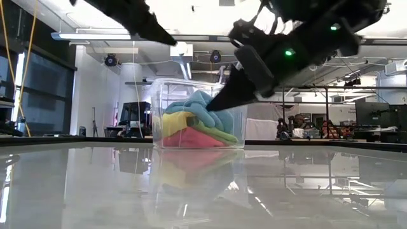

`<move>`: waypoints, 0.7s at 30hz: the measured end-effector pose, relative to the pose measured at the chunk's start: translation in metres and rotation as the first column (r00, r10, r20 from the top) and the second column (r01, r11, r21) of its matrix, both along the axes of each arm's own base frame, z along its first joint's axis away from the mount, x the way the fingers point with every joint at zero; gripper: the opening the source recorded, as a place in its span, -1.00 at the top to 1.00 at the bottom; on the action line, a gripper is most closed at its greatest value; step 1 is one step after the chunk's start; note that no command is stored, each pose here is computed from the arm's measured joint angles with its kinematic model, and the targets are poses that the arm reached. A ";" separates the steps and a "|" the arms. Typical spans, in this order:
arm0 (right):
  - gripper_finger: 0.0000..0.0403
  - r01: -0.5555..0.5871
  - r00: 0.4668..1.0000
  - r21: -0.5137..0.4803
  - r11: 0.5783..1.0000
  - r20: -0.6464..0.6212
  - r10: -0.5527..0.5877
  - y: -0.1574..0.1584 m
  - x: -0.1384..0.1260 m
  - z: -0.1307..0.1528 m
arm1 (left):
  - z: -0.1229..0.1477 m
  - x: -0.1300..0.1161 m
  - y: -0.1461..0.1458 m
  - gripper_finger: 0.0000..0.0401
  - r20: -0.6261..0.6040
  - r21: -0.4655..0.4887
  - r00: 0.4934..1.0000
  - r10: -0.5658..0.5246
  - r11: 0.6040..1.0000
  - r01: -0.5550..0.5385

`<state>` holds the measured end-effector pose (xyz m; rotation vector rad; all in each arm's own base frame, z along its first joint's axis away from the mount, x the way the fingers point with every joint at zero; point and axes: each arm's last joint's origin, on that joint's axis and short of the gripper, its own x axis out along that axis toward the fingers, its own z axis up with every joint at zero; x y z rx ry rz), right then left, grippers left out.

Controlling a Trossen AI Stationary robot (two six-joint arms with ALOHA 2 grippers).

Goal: Sort towels by color in basket
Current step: Put the blue microfiber cloth into the top transparent bin

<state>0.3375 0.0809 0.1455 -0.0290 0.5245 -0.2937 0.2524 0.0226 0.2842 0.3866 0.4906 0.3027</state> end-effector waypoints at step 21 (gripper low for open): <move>-0.02 0.103 0.955 -0.028 0.994 0.282 -0.091 -0.116 0.032 0.004 | -0.017 -0.069 -0.137 0.10 -0.005 -0.217 0.998 0.070 0.974 -0.069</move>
